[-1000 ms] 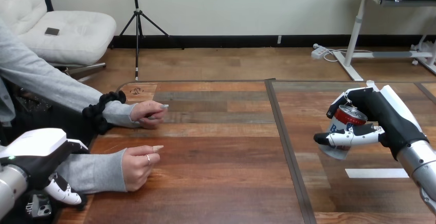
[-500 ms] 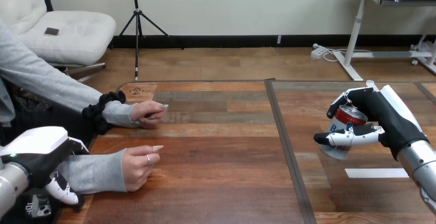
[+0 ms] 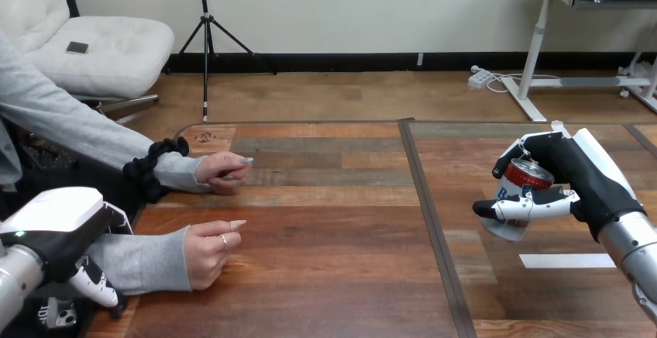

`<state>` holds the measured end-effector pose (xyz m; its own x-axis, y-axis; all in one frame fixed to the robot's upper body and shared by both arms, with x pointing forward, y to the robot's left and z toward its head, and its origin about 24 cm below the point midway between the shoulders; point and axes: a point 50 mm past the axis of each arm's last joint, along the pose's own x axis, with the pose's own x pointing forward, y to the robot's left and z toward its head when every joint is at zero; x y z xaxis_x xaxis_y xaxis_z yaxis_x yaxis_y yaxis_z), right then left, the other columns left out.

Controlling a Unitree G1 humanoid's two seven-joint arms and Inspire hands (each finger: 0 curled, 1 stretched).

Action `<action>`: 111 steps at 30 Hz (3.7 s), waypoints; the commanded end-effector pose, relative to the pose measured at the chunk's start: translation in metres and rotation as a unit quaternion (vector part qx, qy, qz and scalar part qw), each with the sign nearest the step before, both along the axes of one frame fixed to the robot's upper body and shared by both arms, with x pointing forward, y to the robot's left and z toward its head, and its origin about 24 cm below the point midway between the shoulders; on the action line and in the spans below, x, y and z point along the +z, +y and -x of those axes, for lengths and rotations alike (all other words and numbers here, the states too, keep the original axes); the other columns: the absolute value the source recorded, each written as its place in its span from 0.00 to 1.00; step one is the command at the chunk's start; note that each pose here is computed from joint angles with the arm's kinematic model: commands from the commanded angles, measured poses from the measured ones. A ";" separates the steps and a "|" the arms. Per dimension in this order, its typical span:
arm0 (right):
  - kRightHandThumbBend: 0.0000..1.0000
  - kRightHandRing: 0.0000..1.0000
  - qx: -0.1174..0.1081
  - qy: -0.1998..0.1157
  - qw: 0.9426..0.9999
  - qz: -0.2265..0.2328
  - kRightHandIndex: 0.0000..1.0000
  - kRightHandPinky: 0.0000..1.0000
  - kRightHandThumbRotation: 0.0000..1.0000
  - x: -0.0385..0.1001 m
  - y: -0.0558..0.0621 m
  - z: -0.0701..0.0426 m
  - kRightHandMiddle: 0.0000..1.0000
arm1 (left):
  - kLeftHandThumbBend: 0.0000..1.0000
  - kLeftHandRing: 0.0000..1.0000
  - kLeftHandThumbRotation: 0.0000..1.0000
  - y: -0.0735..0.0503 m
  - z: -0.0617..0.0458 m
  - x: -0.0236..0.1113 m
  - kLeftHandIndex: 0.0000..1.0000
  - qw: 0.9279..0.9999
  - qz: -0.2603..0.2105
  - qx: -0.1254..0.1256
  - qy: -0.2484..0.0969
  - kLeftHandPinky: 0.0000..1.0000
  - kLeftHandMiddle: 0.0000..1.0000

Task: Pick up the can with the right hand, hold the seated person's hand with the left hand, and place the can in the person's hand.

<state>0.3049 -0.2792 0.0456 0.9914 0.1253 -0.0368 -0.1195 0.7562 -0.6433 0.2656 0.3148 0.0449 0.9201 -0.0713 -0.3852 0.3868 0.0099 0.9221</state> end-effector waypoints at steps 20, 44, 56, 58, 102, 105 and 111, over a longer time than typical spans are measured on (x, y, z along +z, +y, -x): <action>0.86 0.30 0.001 -0.069 0.998 0.000 0.42 0.27 0.00 0.038 -0.002 -0.016 0.36 | 0.96 0.26 0.00 0.000 -0.011 0.014 0.46 0.993 0.007 -0.036 -0.114 0.20 0.34; 0.87 0.31 0.008 -0.072 0.997 -0.005 0.42 0.28 0.00 0.036 0.001 -0.016 0.36 | 0.97 0.20 0.00 0.000 -0.010 0.024 0.46 0.988 0.029 -0.043 -0.146 0.13 0.28; 0.86 0.30 0.010 -0.069 0.998 -0.004 0.42 0.27 0.00 0.036 0.002 -0.017 0.36 | 0.98 0.21 0.00 0.001 -0.009 0.030 0.46 0.986 0.039 -0.038 -0.160 0.15 0.30; 0.86 0.30 0.012 -0.069 0.998 -0.002 0.42 0.28 0.00 0.036 0.002 -0.017 0.36 | 0.98 0.21 0.00 0.001 -0.010 0.033 0.46 0.985 0.039 -0.040 -0.161 0.15 0.29; 0.85 0.32 0.018 -0.061 0.998 -0.002 0.42 0.29 0.00 0.034 0.004 -0.017 0.38 | 0.99 0.18 0.00 -0.012 -0.009 0.078 0.45 0.969 0.080 -0.044 -0.230 0.13 0.26; 0.85 0.31 0.019 -0.061 0.998 -0.003 0.42 0.28 0.00 0.033 0.005 -0.017 0.38 | 1.00 0.17 0.00 -0.012 -0.009 0.080 0.45 0.968 0.082 -0.048 -0.234 0.13 0.25; 0.85 0.33 0.022 -0.063 0.998 0.001 0.41 0.30 0.00 0.033 0.006 -0.017 0.38 | 1.00 0.17 0.00 -0.013 -0.008 0.081 0.45 0.967 0.084 -0.046 -0.236 0.13 0.25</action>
